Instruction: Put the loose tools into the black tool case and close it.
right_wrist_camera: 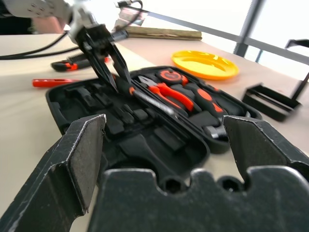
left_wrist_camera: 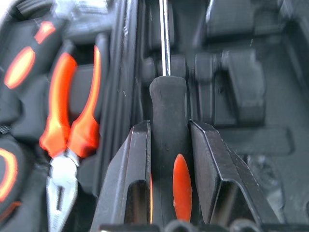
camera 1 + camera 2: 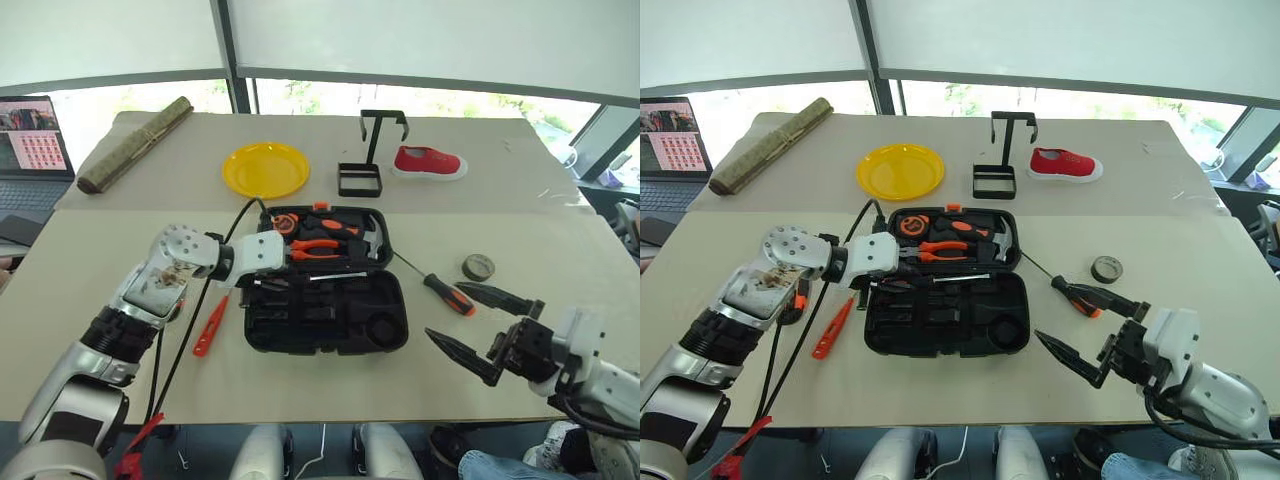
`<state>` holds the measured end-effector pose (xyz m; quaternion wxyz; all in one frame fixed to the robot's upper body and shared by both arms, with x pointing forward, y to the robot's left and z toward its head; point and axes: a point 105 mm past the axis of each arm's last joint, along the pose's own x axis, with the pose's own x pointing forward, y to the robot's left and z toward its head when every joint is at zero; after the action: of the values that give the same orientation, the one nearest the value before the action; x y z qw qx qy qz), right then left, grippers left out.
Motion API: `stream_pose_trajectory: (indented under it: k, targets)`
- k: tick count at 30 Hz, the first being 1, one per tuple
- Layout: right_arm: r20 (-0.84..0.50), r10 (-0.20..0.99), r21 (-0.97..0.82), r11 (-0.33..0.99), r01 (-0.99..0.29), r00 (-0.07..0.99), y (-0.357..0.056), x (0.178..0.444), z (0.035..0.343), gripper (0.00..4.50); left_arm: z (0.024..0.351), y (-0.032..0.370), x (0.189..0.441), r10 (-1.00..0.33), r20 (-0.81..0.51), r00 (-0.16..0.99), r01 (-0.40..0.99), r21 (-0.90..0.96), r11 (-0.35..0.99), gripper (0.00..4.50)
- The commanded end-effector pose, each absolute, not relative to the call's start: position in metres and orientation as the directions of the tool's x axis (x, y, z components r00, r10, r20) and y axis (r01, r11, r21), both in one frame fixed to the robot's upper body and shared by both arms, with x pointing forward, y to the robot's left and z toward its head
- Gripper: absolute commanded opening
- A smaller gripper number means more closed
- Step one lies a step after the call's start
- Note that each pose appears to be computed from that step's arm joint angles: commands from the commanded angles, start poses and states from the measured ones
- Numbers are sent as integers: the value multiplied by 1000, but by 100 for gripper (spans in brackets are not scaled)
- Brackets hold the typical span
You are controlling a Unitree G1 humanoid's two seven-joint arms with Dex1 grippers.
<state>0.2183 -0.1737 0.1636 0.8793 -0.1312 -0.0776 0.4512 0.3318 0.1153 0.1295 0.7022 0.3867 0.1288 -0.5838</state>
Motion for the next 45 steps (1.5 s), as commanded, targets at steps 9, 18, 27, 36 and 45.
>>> stream_pose_trajectory:
  k: [9,18,27,36,45]
  targets:
    - [-174,815,-295,492,-819,553,-159,248,168,450,128,107,344,-662,-665,346,899,436,32,74]
    - [-216,800,-271,502,-821,560,-161,247,165,450,124,97,339,-664,-683,304,900,435,-34,174]
    - [-107,846,-224,491,-842,522,-156,230,178,450,170,81,338,-869,-377,321,851,517,89,313]
    - [46,828,-176,557,-812,558,-161,227,191,450,142,98,343,-922,-226,314,918,320,234,84]
    - [30,820,-174,567,-805,571,-165,228,187,450,117,95,352,-916,-271,296,932,293,214,3]
